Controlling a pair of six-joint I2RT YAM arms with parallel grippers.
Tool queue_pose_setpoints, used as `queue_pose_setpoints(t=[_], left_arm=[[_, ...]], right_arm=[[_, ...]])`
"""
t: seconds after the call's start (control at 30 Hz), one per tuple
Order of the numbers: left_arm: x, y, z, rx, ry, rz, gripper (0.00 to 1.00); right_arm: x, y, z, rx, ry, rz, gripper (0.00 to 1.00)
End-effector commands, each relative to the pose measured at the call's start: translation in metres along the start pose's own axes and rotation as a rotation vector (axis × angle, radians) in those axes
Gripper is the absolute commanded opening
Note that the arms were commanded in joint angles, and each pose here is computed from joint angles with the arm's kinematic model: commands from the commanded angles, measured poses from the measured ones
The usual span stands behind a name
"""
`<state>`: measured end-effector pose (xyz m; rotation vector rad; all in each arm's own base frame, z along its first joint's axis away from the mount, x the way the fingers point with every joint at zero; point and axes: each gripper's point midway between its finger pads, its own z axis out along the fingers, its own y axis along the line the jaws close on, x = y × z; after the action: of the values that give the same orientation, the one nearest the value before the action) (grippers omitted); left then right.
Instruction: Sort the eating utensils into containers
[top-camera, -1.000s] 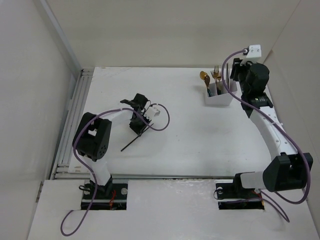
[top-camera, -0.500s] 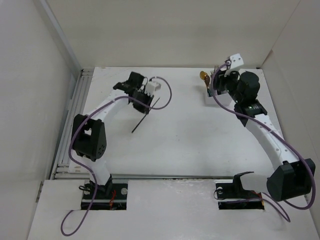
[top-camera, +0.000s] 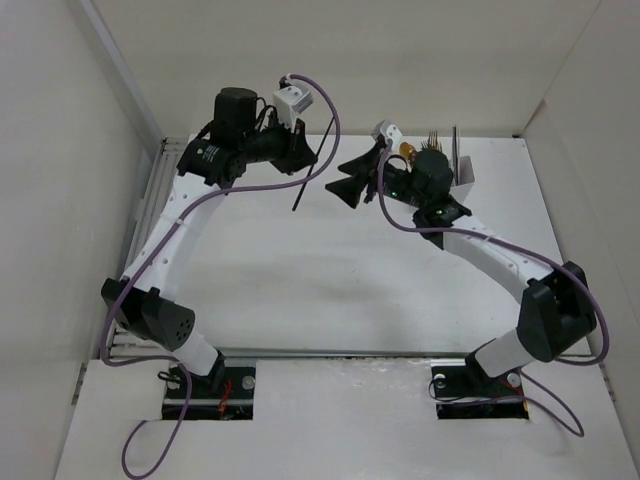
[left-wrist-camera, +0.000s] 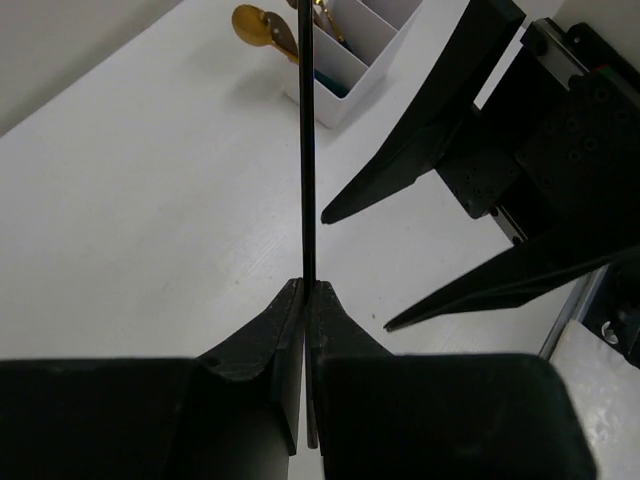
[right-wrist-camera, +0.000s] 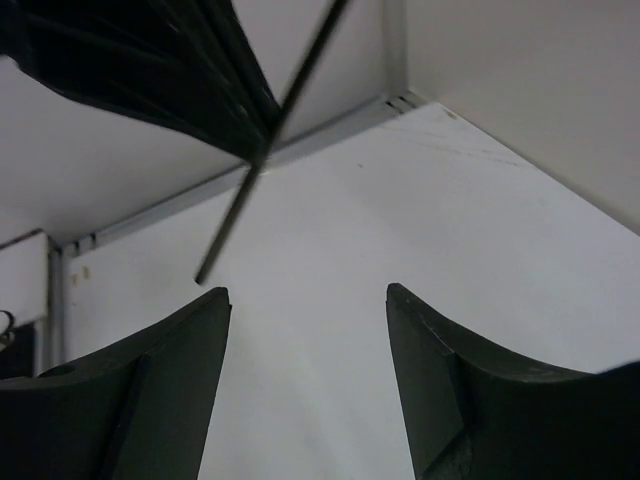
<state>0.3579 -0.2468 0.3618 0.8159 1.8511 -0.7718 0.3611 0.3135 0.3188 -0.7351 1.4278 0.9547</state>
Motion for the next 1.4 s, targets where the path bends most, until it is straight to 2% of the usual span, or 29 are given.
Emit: queue_pose_setpoints(t=[0.0, 0.2, 0.43, 0.47, 0.5, 0.53, 0.6, 0.63, 0.73, 0.87, 0.9, 0.93, 0.97, 1.03, 1.07, 1.1, 1.13, 1.17, 1.2, 1.23, 1.37], left_arm=[[0.0, -0.009, 0.0, 0.051, 0.009, -0.042, 0.0], [-0.006, -0.012, -0.004, 0.05, -0.006, -0.031, 0.0], [0.0, -0.017, -0.003, 0.083, 0.009, -0.044, 0.0], [0.005, -0.016, -0.002, 0.084, 0.019, -0.041, 0.0], [0.01, -0.015, 0.0, 0.085, 0.032, -0.05, 0.0], [0.01, -0.017, -0.003, 0.085, 0.032, -0.05, 0.0], [0.015, -0.018, -0.002, 0.095, 0.042, -0.058, 0.0], [0.018, -0.018, 0.0, 0.095, 0.05, -0.064, 0.0], [0.018, -0.018, 0.0, 0.095, 0.05, -0.064, 0.0], [0.018, -0.017, 0.0, 0.096, 0.049, -0.051, 0.0], [0.019, -0.015, 0.0, 0.083, 0.05, -0.051, 0.19], [0.021, -0.01, 0.003, 0.066, 0.059, -0.056, 0.88], [0.022, -0.006, 0.003, 0.041, 0.062, -0.055, 1.0], [0.024, 0.008, 0.003, -0.04, 0.069, -0.066, 1.0], [0.021, 0.018, 0.001, -0.1, 0.064, -0.059, 1.0], [0.017, 0.017, -0.001, -0.101, 0.055, -0.054, 1.0], [0.018, 0.029, -0.002, -0.166, 0.06, -0.052, 1.0], [0.015, 0.038, -0.007, -0.209, 0.053, -0.051, 1.0], [0.015, 0.043, -0.008, -0.24, 0.055, -0.051, 1.0], [0.016, 0.053, -0.011, -0.299, 0.06, -0.049, 1.0], [0.027, 0.072, -0.018, -0.4, 0.085, -0.06, 1.0]], right_arm=[[-0.055, 0.03, 0.012, -0.142, -0.187, -0.027, 0.69], [-0.045, 0.048, 0.043, -0.208, -0.178, 0.012, 0.69], [-0.037, 0.027, 0.057, -0.125, -0.181, 0.081, 0.65], [-0.042, 0.027, 0.058, -0.127, -0.188, 0.076, 0.62], [-0.037, 0.026, 0.059, -0.125, -0.181, 0.081, 0.54], [-0.042, 0.026, 0.06, -0.127, -0.188, 0.076, 0.36], [-0.042, 0.024, 0.06, -0.112, -0.193, 0.078, 0.24], [-0.043, 0.021, 0.06, -0.101, -0.197, 0.079, 0.14], [-0.045, 0.022, 0.06, -0.102, -0.205, 0.075, 0.01], [-0.051, 0.023, 0.058, -0.101, -0.217, 0.032, 0.0], [-0.046, 0.018, 0.058, -0.079, -0.213, 0.03, 0.0], [-0.051, 0.011, 0.052, -0.051, -0.225, 0.016, 0.0], [-0.057, 0.005, 0.047, -0.02, -0.239, -0.011, 0.0], [-0.053, -0.033, 0.033, 0.121, -0.212, -0.021, 0.0], [-0.05, -0.072, 0.016, 0.254, -0.17, -0.049, 0.0], [-0.038, -0.075, 0.015, 0.265, -0.123, -0.06, 0.0], [-0.048, -0.116, -0.009, 0.424, -0.12, -0.086, 0.0], [-0.035, -0.142, -0.026, 0.525, -0.044, -0.125, 0.0], [-0.039, -0.164, -0.042, 0.616, -0.04, -0.161, 0.0], [-0.043, -0.203, -0.077, 0.78, -0.02, -0.182, 0.0], [-0.056, -0.271, -0.157, 1.032, 0.034, -0.301, 0.0]])
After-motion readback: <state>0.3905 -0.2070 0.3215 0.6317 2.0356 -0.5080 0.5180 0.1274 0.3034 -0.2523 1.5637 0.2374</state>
